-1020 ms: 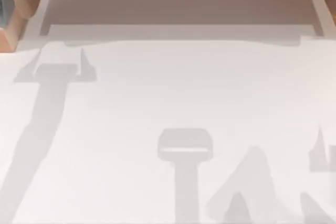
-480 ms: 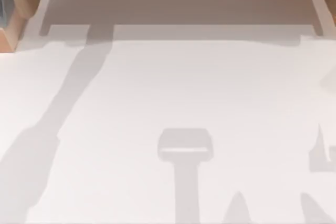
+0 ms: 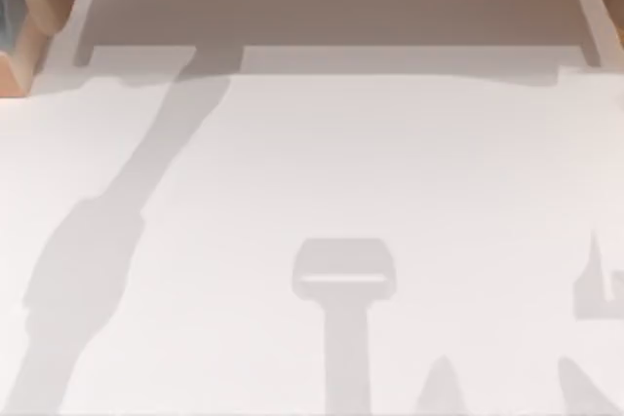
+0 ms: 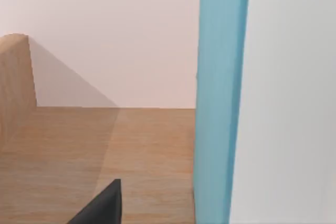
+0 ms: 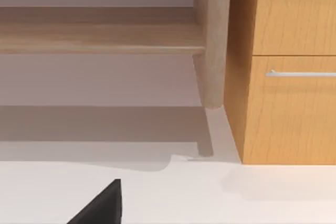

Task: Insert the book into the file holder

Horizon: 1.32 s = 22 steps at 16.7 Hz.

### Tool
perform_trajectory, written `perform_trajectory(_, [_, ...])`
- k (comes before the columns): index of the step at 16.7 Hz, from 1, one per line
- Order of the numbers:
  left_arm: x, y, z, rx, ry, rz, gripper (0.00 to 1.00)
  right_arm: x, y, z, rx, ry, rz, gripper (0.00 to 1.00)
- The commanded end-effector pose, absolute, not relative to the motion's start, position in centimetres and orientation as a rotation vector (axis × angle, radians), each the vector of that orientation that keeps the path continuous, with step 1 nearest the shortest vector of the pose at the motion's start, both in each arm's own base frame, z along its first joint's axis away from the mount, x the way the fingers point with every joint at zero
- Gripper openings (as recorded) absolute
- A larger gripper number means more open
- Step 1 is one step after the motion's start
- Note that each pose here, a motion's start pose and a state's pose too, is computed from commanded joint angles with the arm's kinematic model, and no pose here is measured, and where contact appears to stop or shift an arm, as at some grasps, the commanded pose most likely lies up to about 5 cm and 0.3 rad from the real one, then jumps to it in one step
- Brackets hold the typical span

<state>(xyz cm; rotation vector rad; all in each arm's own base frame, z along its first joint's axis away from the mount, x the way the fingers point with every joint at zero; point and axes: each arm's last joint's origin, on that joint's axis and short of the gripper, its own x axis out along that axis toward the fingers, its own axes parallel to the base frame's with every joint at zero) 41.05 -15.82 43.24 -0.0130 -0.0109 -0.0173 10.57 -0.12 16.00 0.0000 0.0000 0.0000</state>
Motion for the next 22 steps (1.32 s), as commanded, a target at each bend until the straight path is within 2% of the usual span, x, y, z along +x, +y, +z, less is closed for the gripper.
perform_trajectory(14, [43.1, -15.9, 43.3, -0.013, -0.011, -0.017, 1.0, 10.6, -0.1, 16.0, 0.0, 0.0, 0.0, 1.0])
perform_trajectory(22, [43.1, -15.9, 43.3, -0.013, -0.011, -0.017, 0.4, 10.6, -0.1, 16.0, 0.0, 0.0, 0.0, 1.0])
